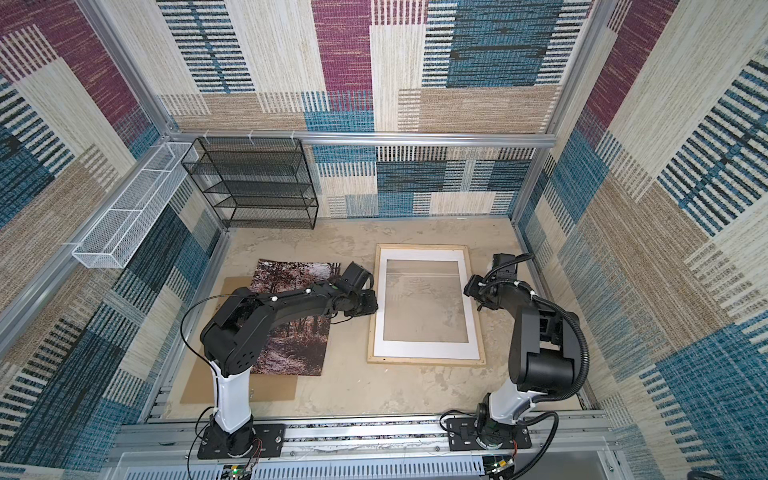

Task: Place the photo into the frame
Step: 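Adjust the mat at the frame's far corner with right gripper while left gripper withdraws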

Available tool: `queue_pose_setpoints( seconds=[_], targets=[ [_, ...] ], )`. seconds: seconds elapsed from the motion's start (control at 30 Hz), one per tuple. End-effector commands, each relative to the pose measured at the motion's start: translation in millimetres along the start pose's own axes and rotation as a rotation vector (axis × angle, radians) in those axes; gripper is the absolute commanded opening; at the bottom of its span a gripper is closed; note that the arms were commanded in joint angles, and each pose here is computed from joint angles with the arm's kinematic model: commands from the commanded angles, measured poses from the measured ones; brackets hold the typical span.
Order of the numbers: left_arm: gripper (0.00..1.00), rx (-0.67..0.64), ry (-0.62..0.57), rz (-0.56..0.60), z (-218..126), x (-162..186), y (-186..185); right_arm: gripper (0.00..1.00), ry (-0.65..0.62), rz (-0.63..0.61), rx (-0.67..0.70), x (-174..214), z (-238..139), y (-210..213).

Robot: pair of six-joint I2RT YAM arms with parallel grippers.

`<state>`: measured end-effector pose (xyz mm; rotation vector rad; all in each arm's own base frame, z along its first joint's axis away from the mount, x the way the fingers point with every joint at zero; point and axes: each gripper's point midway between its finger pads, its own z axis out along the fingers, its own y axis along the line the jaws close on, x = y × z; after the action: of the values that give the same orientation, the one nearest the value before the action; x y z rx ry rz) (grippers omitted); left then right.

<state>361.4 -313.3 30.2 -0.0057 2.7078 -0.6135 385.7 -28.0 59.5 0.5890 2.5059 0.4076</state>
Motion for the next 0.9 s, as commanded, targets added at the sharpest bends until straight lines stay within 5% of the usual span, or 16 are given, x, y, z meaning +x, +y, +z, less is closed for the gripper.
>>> queue_pose_setpoints(
  seconds=[0.0, 0.37, 0.6, 0.87],
  targets=[
    [0.28, -0.117, 0.032, 0.011, -4, 9, 35, 0.6, -0.01, -0.032, -0.127, -2, -3, 24],
    [0.28, -0.184, 0.015, -0.023, -19, 5, 70, 0.59, 0.044, -0.13, -0.275, 9, 4, 78],
    [0.44, -0.139, -0.06, -0.002, -45, -10, 58, 0.65, -0.083, -0.156, -0.225, -17, -26, 86],
    [0.45, -0.248, -0.266, -0.11, -111, -24, 104, 0.71, -0.057, -0.263, -0.442, 24, -38, 200]
  ],
)
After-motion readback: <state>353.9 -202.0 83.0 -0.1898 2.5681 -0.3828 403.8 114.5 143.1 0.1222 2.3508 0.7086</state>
